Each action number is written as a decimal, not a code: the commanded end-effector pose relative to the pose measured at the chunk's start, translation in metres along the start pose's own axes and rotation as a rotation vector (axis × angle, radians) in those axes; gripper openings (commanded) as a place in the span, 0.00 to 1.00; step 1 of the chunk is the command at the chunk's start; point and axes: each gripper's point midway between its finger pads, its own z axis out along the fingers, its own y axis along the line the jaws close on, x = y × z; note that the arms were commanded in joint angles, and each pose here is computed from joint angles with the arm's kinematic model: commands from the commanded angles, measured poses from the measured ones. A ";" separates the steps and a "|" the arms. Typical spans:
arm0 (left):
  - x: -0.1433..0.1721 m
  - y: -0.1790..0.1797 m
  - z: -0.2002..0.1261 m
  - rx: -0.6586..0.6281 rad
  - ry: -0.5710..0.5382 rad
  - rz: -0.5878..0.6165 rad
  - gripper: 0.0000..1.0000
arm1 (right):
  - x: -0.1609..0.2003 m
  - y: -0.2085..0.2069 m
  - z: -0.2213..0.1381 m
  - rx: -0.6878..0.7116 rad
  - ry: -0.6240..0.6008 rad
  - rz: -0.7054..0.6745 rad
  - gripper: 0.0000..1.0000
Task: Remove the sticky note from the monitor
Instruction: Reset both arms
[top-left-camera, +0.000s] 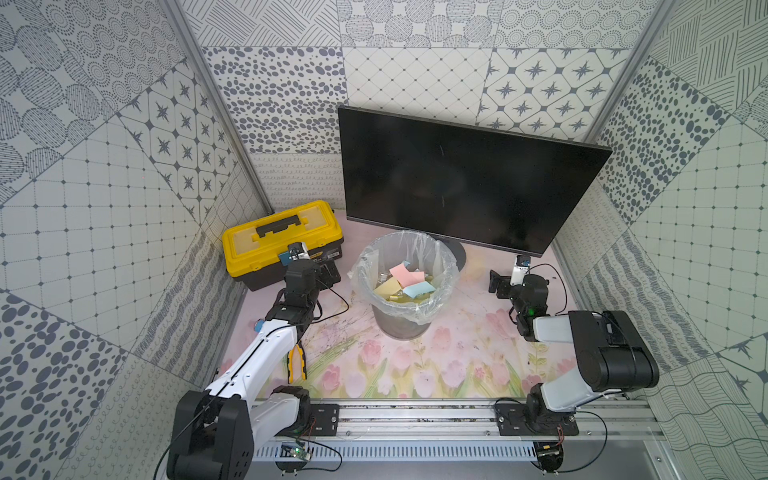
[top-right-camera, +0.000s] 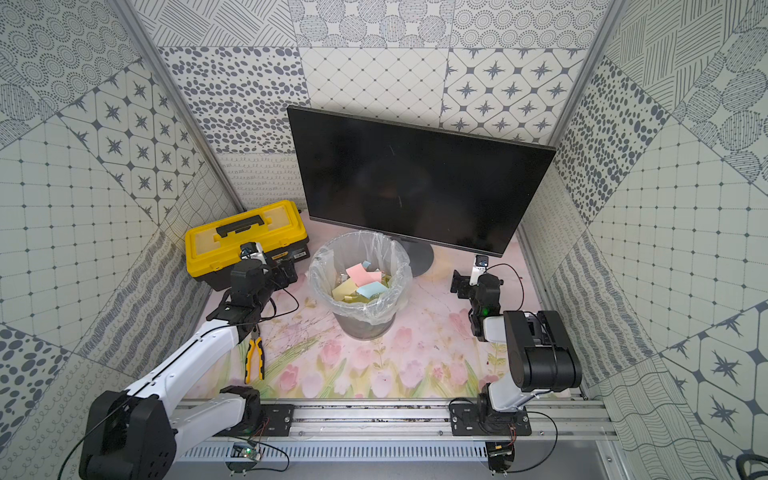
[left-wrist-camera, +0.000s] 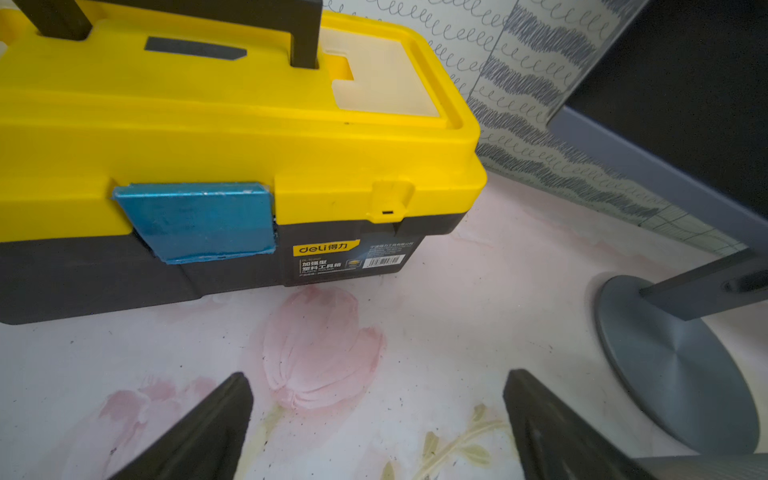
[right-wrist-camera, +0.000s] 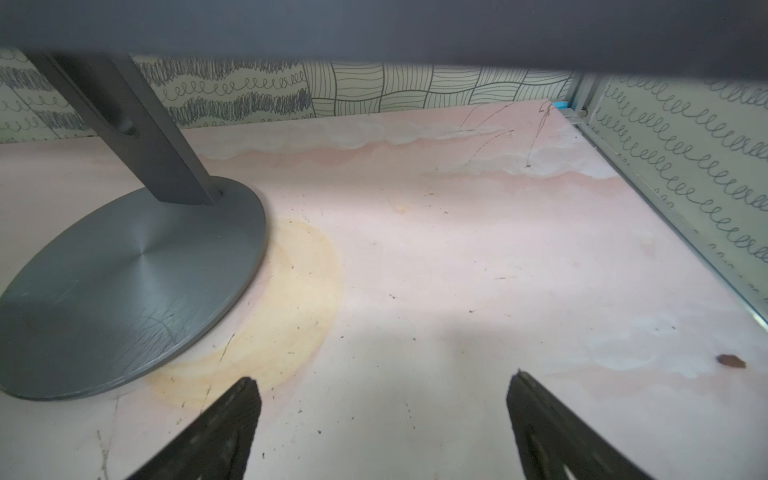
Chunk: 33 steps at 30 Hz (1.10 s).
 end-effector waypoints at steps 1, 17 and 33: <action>0.005 -0.001 0.007 0.020 -0.034 0.167 0.99 | -0.017 0.005 0.001 -0.023 -0.052 -0.016 0.97; 0.068 -0.003 0.050 0.106 -0.089 0.259 0.99 | -0.016 0.005 0.001 -0.021 -0.051 -0.019 0.97; 0.078 0.010 0.068 0.078 -0.044 0.214 0.99 | -0.017 0.006 0.001 -0.021 -0.053 -0.019 0.97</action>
